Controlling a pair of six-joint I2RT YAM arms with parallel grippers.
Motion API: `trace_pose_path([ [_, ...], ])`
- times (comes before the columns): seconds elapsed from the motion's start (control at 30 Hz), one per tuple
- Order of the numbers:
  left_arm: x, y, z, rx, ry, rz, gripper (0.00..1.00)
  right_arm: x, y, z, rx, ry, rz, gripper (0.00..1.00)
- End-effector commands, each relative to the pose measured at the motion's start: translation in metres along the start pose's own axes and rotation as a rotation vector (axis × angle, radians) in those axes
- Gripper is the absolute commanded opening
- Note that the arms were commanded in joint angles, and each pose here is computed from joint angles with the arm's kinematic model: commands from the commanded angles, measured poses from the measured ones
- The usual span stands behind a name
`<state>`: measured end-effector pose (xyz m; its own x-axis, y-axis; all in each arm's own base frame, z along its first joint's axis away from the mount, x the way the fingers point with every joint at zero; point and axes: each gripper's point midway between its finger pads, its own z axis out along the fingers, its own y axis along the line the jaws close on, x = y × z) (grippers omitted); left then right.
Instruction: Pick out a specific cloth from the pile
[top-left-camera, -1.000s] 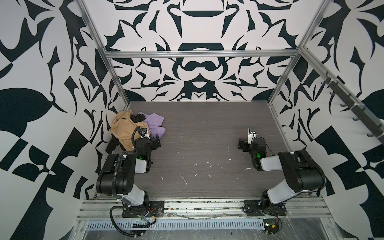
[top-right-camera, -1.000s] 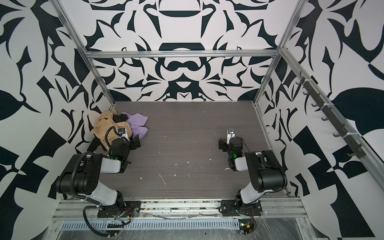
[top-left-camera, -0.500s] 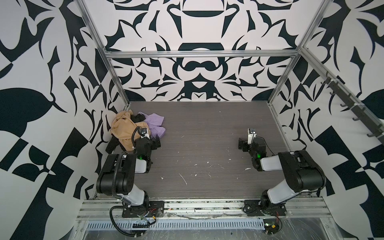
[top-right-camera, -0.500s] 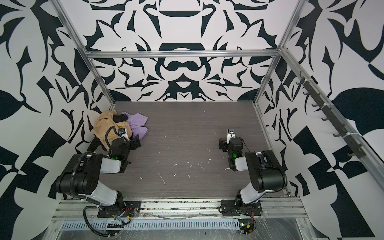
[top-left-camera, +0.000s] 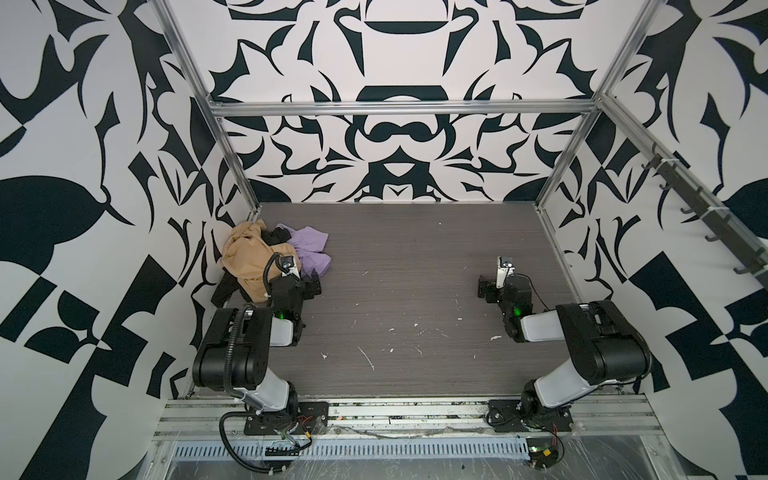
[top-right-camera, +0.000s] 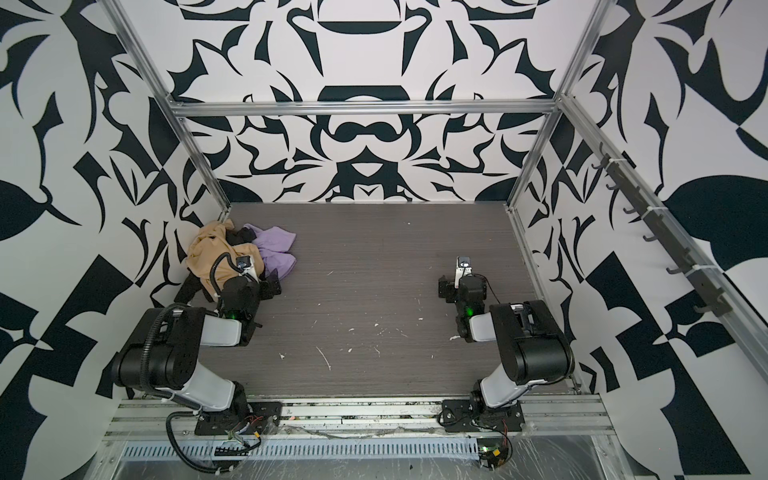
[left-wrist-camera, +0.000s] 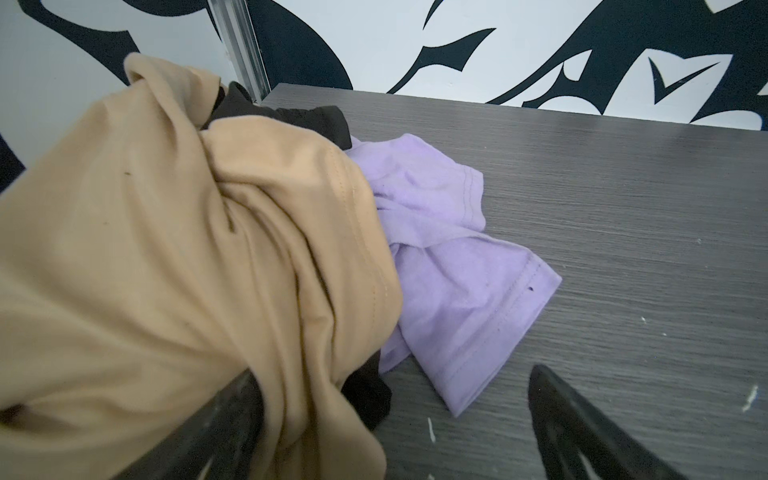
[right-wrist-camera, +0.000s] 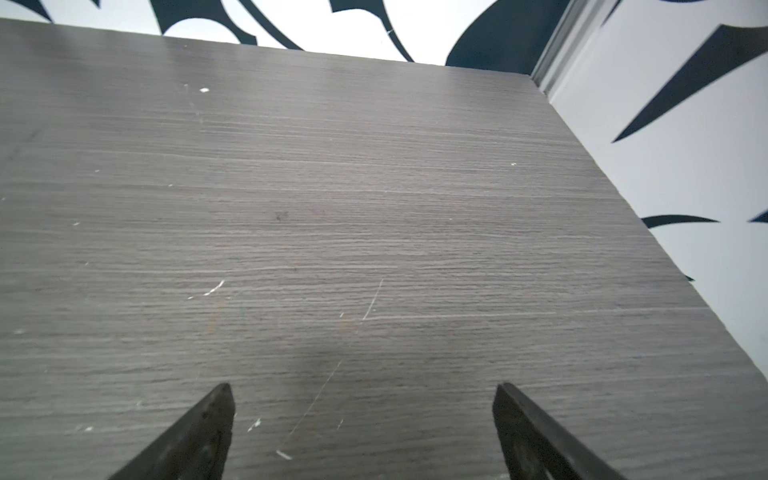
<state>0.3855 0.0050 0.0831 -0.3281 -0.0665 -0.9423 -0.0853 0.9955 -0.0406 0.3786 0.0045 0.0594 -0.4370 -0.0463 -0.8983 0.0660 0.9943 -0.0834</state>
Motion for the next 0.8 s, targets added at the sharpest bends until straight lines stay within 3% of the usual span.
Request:
trace_pose_path([
  [0.0, -0.012, -0.004, -0.002, 0.012, -0.031, 0.014, 1.0, -0.031, -0.012, -0.009, 0.078, -0.098, 0.04, 0.99],
  [0.2, -0.044, 0.006, -0.017, -0.073, -0.012, 0.003, 1.0, -0.061, -0.001, -0.031, 0.088, -0.069, -0.016, 1.0],
  [0.3, -0.07, 0.009, -0.027, -0.108, 0.023, -0.064, 1.0, -0.077, 0.018, -0.044, 0.031, -0.093, 0.009, 1.0],
  [0.43, -0.09, 0.007, -0.032, -0.121, 0.15, -0.142, 1.0, -0.095, 0.048, -0.058, -0.044, -0.114, 0.056, 1.0],
  [0.77, -0.099, -0.025, -0.029, -0.094, 0.445, -0.225, 1.0, -0.106, 0.107, -0.059, -0.252, 0.028, 0.352, 1.0],
])
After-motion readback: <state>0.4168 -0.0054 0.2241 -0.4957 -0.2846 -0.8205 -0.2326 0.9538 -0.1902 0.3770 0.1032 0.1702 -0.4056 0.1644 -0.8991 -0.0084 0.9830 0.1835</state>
